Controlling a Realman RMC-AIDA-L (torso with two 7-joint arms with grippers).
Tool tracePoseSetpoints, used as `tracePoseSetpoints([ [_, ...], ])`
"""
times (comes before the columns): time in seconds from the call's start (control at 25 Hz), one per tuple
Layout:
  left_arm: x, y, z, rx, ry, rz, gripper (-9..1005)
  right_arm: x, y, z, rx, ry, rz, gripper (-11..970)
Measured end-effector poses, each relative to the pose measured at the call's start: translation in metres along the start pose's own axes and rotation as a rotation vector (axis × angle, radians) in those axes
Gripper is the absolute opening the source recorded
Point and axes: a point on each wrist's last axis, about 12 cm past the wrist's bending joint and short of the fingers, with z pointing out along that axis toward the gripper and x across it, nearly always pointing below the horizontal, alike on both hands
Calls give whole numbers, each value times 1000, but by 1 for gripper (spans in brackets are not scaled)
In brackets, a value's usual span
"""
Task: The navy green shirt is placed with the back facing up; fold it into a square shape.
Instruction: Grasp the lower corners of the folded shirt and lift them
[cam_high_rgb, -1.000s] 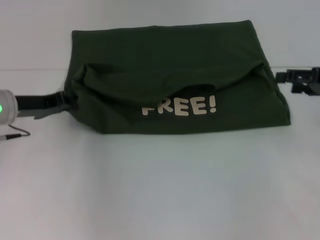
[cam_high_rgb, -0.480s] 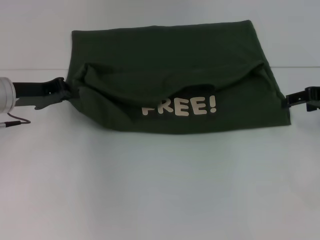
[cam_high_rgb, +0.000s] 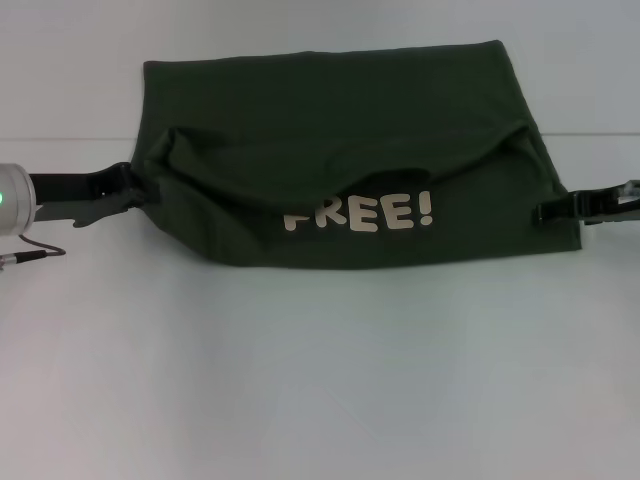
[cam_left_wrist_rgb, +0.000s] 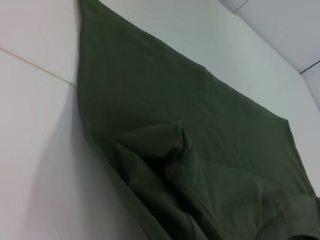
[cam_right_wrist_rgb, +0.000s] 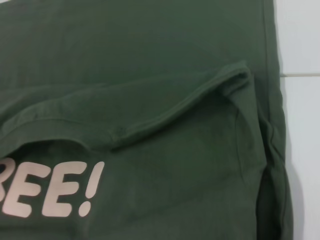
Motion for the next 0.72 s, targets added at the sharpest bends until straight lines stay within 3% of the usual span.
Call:
tracePoseSetpoints([
  [0.24,0,0,0,1,0,-5,6,10,7,17,21,14,-13,860],
  [0.52,0,0,0,3,-2,-4,6,7,7,15,16,-5,9,860],
  [0.72,1,0,1,4,0,-6,6,5,6,14,16,-5,9,654],
])
